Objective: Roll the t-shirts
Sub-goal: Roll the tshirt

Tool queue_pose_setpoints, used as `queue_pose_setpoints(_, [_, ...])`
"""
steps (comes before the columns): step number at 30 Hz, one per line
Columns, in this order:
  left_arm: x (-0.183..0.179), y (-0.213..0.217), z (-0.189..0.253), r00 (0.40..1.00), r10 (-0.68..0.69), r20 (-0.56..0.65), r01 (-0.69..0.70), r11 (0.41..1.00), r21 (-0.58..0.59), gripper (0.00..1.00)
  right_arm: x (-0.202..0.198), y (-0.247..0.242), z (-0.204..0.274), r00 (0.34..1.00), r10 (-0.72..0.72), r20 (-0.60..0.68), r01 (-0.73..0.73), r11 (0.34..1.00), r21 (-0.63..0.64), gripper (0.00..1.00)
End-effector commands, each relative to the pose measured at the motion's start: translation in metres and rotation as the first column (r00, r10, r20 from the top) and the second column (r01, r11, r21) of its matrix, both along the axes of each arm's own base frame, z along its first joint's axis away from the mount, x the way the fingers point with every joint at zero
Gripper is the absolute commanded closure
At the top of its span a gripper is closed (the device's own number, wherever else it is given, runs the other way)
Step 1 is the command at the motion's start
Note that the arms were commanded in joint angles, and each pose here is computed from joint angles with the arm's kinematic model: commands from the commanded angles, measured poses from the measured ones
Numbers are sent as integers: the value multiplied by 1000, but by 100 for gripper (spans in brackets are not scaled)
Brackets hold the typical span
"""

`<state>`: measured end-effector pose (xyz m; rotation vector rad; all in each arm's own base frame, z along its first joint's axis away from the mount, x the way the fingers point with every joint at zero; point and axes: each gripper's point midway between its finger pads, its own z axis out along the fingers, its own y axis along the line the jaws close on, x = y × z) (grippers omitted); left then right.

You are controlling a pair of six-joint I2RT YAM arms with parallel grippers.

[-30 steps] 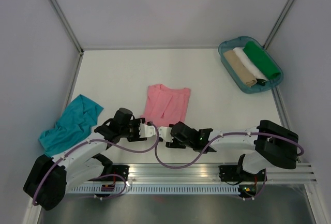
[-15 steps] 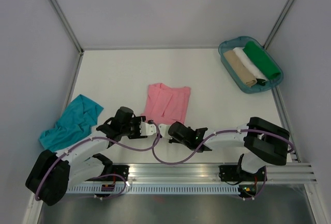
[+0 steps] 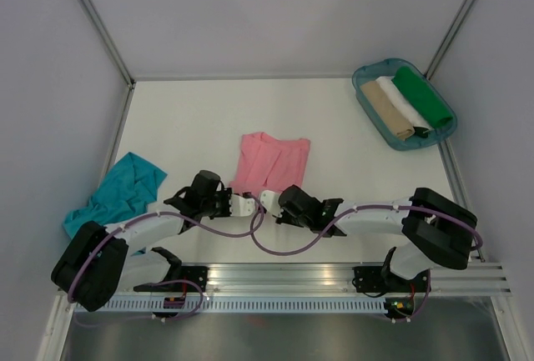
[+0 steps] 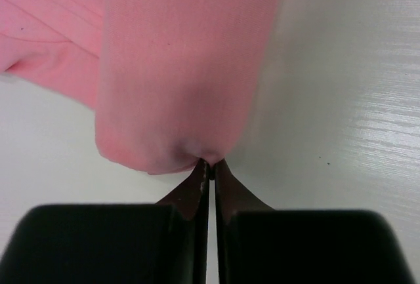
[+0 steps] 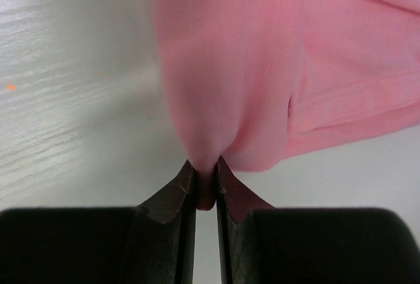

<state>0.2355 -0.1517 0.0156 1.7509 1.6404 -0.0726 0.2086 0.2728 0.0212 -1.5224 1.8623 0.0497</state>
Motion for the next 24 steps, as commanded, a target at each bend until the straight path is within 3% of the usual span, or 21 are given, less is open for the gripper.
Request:
queue_pose_setpoints(1, [1, -7, 3, 999, -38, -8, 38, 999, -1, 97, -6, 15, 15, 998, 44, -53, -39, 994, 102, 96])
queue_pose_setpoints(4, [4, -9, 12, 999, -15, -40, 15, 1000, -6, 98, -12, 18, 23, 992, 75, -105, -60, 989, 137, 98])
queue_pose_setpoints(10, [-50, -3, 29, 936, -50, -350, 39, 999, -37, 98, -43, 23, 43, 947, 170, -272, -118, 973, 197, 100])
queue_pose_setpoints(14, [-99, 3, 41, 841, -124, -526, 106, 992, -63, 98, -84, 23, 58, 859, 282, -427, -185, 949, 255, 100])
queue_pose_setpoints(18, [-150, 13, 59, 675, -179, -716, 167, 982, -88, 98, -100, 14, 69, 762, 344, -548, -186, 928, 324, 100])
queue_pose_setpoints(20, [-153, 11, 59, 622, -180, -762, 155, 982, -106, 98, -96, 12, 72, 743, 362, -563, -179, 918, 353, 100])
queue_pose_setpoints(24, [-113, 4, 68, 617, -131, -776, 9, 987, -159, 98, -79, 9, 66, 705, 320, -633, -95, 927, 362, 100])
